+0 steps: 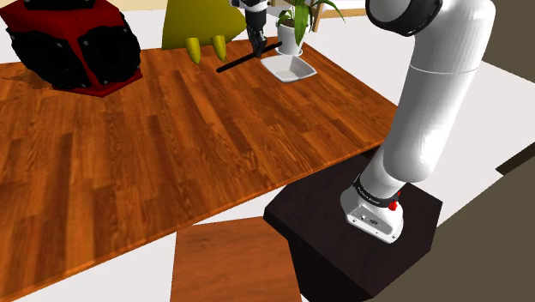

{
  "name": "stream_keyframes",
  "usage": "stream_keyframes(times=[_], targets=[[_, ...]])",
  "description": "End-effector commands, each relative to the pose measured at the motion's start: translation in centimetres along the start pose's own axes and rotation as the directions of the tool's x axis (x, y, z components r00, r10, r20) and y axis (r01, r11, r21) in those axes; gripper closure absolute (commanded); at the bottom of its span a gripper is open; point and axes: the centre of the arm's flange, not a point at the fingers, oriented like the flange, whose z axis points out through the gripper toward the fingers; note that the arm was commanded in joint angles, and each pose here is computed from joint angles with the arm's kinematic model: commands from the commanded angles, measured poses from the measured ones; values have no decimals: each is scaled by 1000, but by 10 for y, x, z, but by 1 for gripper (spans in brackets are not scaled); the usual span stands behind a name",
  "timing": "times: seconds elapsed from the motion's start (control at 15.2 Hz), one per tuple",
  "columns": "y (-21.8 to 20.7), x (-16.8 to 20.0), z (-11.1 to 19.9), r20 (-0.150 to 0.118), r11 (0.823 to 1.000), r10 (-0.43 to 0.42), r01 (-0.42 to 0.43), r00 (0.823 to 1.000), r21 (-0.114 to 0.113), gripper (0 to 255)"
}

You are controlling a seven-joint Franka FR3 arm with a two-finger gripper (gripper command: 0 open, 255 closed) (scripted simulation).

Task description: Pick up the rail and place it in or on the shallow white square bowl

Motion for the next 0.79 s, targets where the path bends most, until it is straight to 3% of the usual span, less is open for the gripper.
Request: stream_keyframes(times=[0.0,0.73], targets=[[2,-28,3,0,1000,-1,1,1000,0,255],[13,-172,20,0,1000,-1,1,1000,0,255]])
